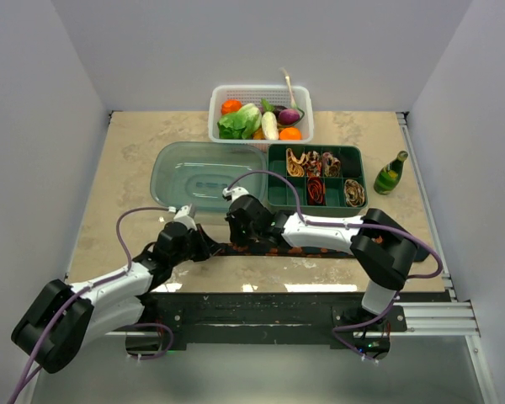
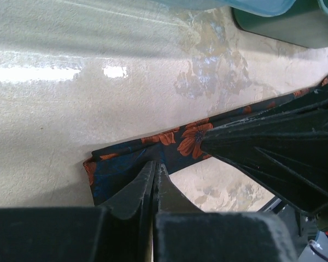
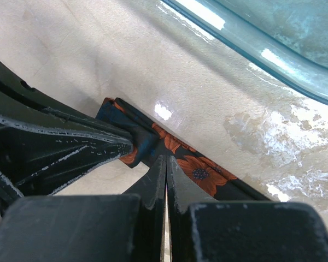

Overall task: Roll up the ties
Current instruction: Roll the tie at the center of the board.

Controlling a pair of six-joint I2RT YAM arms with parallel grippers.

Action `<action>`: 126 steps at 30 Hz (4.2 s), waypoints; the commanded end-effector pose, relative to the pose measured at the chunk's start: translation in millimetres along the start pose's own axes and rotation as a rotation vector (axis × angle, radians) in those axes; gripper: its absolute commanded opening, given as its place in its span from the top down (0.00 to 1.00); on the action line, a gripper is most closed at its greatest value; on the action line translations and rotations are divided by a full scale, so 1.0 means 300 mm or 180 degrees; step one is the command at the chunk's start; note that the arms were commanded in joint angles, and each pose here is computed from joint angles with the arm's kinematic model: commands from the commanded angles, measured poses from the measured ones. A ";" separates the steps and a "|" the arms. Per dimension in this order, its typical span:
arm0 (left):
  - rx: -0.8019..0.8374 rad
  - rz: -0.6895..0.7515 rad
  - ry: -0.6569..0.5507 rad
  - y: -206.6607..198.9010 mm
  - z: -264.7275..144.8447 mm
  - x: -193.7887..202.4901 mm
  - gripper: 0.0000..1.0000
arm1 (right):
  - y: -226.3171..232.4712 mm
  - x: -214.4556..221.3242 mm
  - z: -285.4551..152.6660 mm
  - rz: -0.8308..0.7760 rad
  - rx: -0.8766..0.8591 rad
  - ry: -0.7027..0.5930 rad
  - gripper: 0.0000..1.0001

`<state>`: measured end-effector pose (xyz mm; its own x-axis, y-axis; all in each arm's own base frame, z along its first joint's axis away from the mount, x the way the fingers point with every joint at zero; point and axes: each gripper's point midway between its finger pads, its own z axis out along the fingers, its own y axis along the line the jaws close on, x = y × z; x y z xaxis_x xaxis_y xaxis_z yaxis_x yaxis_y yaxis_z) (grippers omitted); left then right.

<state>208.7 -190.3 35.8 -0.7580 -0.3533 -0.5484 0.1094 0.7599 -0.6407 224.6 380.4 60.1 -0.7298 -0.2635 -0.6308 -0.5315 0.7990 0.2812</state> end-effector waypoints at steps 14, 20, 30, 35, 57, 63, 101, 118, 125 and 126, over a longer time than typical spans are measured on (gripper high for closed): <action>-0.0048 0.0051 0.0010 0.014 0.034 0.003 1.00 | 0.033 0.011 0.044 -0.0072 -0.0187 0.0026 1.00; -0.0068 0.0112 -0.0289 -0.045 -0.013 -0.107 0.93 | 0.059 -0.027 0.014 -0.0073 -0.0279 -0.0074 1.00; -0.0337 0.0093 -0.0368 -0.014 -0.059 -0.136 0.72 | 0.110 -0.067 -0.017 -0.0049 -0.0485 -0.0177 1.00; -0.0246 0.0057 -0.0364 -0.009 -0.046 -0.114 0.75 | 0.111 -0.082 -0.034 -0.0078 -0.0479 -0.0222 1.00; -0.1455 -0.0122 -0.0671 0.136 -0.244 -0.218 0.37 | 0.255 -0.055 0.125 -0.0227 -0.0882 0.0003 1.00; -0.1398 -0.0234 -0.0700 0.155 -0.229 -0.197 0.41 | 0.238 -0.020 0.178 -0.0233 -0.0823 0.0103 1.00; -0.0225 0.0019 -0.0716 -0.057 -0.087 -0.234 1.00 | 0.221 0.040 0.244 0.0042 -0.0819 0.0139 1.00; 0.0060 0.0034 -0.0595 -0.099 -0.046 -0.182 1.00 | 0.222 0.089 0.210 0.0861 -0.1386 0.0117 1.00; -0.0050 0.0088 -0.0671 -0.089 -0.066 -0.204 1.00 | 0.226 0.043 0.163 0.0643 -0.1310 0.0112 1.00; -0.0055 0.0104 -0.0674 -0.090 -0.068 -0.206 1.00 | 0.211 0.029 0.161 0.0624 -0.1227 0.0058 1.00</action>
<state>226.7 -157.2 56.3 -0.6648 -0.4049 -0.6278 0.0049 0.8380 -0.5457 217.3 456.6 23.5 -0.8556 -0.0739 -0.5123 -0.4562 0.5750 0.6791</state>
